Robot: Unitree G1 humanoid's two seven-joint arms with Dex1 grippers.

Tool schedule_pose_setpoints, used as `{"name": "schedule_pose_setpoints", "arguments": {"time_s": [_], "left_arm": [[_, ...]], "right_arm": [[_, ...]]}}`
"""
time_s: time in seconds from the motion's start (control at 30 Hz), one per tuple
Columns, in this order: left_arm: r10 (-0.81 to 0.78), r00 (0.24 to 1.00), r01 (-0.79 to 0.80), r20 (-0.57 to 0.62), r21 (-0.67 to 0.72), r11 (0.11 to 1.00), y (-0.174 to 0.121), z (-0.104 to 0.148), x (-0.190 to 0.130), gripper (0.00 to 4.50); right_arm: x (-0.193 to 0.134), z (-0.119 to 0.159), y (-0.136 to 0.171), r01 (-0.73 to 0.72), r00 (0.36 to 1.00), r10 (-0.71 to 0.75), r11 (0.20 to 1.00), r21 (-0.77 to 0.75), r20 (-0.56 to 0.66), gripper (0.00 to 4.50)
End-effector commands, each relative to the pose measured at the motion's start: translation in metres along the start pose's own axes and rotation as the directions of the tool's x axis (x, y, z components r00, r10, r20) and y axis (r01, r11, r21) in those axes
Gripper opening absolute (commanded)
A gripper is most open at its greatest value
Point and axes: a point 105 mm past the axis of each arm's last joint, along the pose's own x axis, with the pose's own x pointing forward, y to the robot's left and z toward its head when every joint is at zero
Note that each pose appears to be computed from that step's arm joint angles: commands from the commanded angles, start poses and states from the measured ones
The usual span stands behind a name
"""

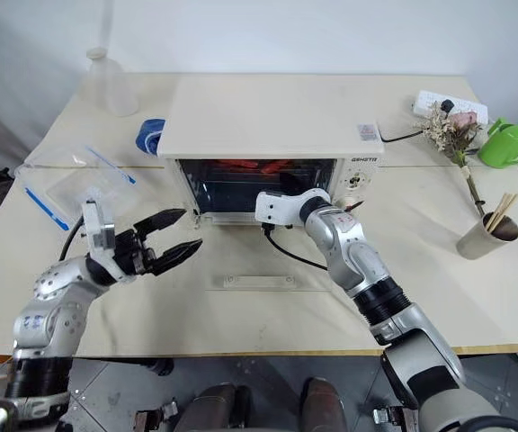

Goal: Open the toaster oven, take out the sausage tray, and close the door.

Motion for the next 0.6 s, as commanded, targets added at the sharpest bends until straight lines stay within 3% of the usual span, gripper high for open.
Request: {"name": "schedule_pose_setpoints", "arguments": {"time_s": [0.03, 0.17, 0.4, 0.6], "left_arm": [[-0.028, 0.999, 0.028, 0.023, 0.015, 0.999, 0.007, 0.011, 0.007, 4.19], [-0.029, 0.997, 0.03, 0.069, -0.008, 1.0, 0.025, 0.032, 0.016, 4.19], [-0.052, 0.997, 0.052, 0.057, 0.002, 0.999, 0.031, 0.032, 0.024, 4.19], [-0.058, 0.997, 0.06, 0.049, -0.042, 0.997, 0.032, 0.031, 0.026, 4.19]], "right_arm": [[-0.003, 0.017, -0.02, 0.069, 0.995, -0.071, 0.997, 0.026, 0.071, 0.03], [-0.01, 0.031, -0.025, 0.064, 0.986, -0.064, 0.998, 0.008, 0.156, 0.03], [-0.031, 0.043, -0.007, -0.034, 0.971, 0.036, 0.999, -0.009, 0.235, 0.03], [-0.071, 0.043, 0.01, -0.108, 0.955, 0.107, 0.994, -0.013, 0.277, 0.03]]}}
